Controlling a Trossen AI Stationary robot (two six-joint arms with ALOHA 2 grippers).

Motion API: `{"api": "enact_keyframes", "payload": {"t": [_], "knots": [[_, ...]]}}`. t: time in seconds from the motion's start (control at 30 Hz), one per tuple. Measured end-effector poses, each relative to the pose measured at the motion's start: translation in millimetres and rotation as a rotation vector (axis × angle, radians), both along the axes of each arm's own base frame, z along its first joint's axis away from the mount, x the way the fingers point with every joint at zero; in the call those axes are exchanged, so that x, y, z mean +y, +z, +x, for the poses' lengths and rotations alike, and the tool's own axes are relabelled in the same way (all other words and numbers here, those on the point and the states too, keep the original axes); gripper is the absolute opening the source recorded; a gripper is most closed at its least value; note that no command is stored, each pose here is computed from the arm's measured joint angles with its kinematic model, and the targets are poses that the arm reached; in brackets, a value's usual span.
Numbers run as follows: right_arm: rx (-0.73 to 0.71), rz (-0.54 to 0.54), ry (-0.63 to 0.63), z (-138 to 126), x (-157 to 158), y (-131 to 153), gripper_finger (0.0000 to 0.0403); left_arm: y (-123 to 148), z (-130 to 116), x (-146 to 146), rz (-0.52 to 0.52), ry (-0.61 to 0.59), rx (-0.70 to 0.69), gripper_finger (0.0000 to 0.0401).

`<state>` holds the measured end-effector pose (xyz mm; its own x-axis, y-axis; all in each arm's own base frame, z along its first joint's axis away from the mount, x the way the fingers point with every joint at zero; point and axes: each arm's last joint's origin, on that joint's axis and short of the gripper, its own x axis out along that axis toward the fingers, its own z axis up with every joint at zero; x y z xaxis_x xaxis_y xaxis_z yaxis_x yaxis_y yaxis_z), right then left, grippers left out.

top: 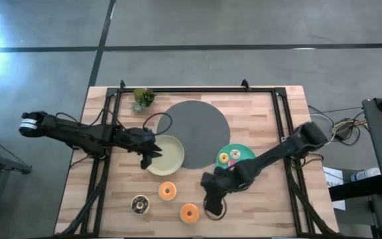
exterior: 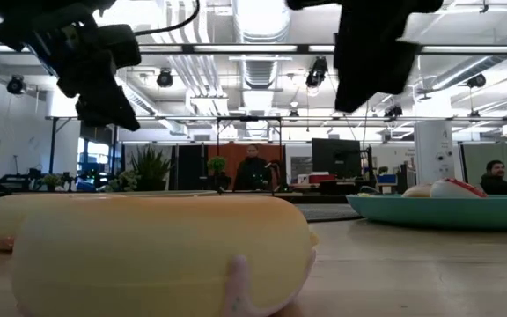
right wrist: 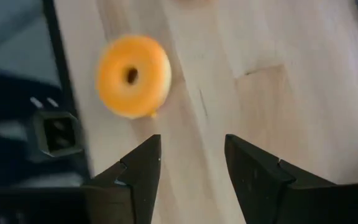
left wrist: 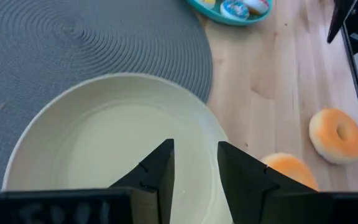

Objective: Pick & Place donuts
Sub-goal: Put the large purple donut on the brown plate

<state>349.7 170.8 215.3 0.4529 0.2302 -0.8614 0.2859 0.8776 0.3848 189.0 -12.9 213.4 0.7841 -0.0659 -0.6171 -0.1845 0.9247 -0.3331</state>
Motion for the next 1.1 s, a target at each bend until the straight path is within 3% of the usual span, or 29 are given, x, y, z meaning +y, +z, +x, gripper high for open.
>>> {"api": "enact_keyframes", "payload": {"t": [0.17,0.27,0.57,0.87,1.1], "knots": [[0.073,-0.202,0.309,17,21,-10,0.0162,-4,-7,0,-0.018,0.014,-0.004,0.0096],[0.08,-0.268,0.465,24,35,-17,0.0159,-6,-10,1,-0.018,0.014,-0.004,0.0096],[-0.05,-0.344,0.706,39,76,-26,0.0199,-7,-10,0,-0.003,-0.023,0.012,0.0096],[-0.142,-0.497,0.773,48,93,-47,0.0246,-7,-11,0,0.008,-0.032,0.016,0.0096],[-0.164,-0.527,0.816,52,93,-53,0.0238,-8,-11,0,0.009,-0.032,0.022,0.0096]]}}
